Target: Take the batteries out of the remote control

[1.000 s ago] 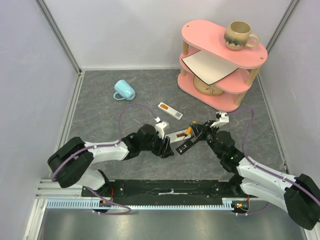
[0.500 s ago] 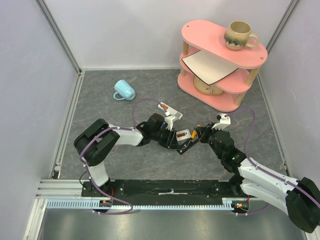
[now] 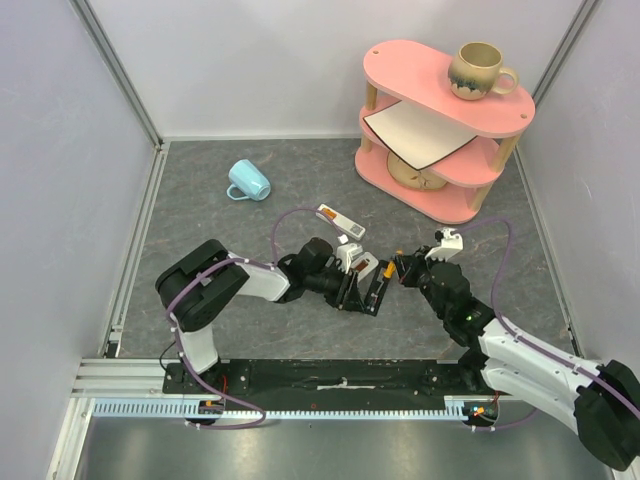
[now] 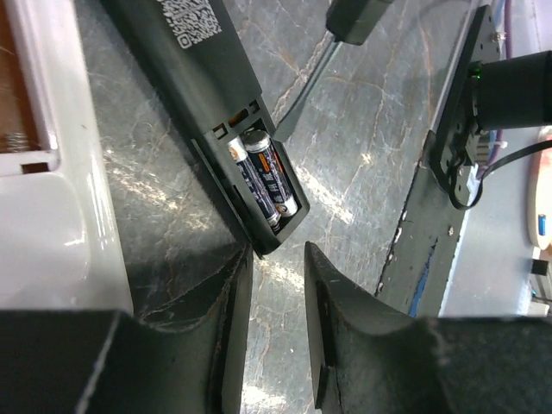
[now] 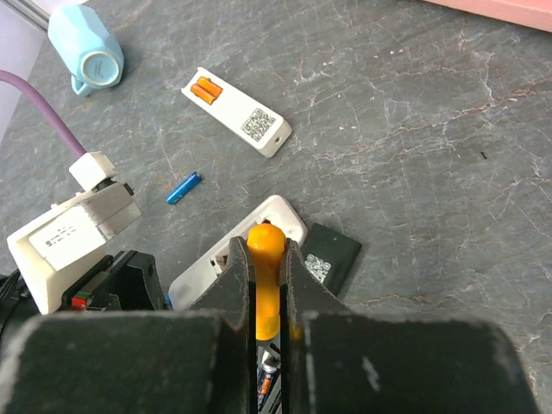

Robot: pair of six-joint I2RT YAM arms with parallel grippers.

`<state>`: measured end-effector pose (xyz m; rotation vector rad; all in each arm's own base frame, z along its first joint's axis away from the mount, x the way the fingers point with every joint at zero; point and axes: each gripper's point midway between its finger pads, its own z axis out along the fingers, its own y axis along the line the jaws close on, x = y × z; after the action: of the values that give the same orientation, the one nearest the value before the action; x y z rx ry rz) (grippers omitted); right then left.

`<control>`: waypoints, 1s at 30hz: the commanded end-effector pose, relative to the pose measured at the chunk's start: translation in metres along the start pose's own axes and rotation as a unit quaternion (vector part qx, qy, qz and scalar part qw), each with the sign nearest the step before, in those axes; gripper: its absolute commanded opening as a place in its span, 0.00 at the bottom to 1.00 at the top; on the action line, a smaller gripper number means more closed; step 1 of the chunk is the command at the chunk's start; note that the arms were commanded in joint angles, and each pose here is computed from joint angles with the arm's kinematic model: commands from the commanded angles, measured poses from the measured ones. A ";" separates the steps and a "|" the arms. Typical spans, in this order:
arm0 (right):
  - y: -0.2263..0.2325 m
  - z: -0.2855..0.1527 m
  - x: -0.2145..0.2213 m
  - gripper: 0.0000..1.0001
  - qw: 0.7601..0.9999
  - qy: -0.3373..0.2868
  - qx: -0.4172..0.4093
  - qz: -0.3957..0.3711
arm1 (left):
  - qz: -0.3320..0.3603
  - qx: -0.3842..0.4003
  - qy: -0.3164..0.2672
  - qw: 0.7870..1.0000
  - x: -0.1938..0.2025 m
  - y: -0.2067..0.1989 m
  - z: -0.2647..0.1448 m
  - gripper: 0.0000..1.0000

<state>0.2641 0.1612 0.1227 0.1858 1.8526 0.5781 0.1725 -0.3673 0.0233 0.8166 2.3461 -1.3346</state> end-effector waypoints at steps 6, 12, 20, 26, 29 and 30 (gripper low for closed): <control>-0.012 -0.002 0.005 0.00 1.000 -0.002 0.018 -0.009 | -0.017 0.024 0.004 1.000 0.007 -0.004 0.005 0.34; -0.015 -0.002 0.011 0.00 1.000 0.005 0.020 -0.009 | -0.020 0.018 0.005 1.000 0.008 -0.001 0.006 0.33; -0.013 0.002 0.025 0.00 1.000 0.024 0.007 -0.001 | -0.022 0.009 0.003 1.000 0.004 0.001 0.007 0.33; 0.002 -0.001 0.028 0.00 0.998 0.028 -0.032 0.034 | -0.022 0.004 0.003 1.000 0.001 0.001 0.008 0.33; 0.008 -0.003 0.026 0.00 0.998 0.032 -0.045 0.040 | -0.022 -0.002 0.002 1.000 0.001 0.003 0.007 0.32; 0.011 -0.003 0.026 0.00 0.997 0.034 -0.049 0.042 | -0.024 -0.004 0.003 1.000 0.001 0.004 0.008 0.32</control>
<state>0.2520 0.1679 0.0918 0.1724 1.9184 0.6382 0.1698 -0.3713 0.0218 0.8002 2.3487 -1.3790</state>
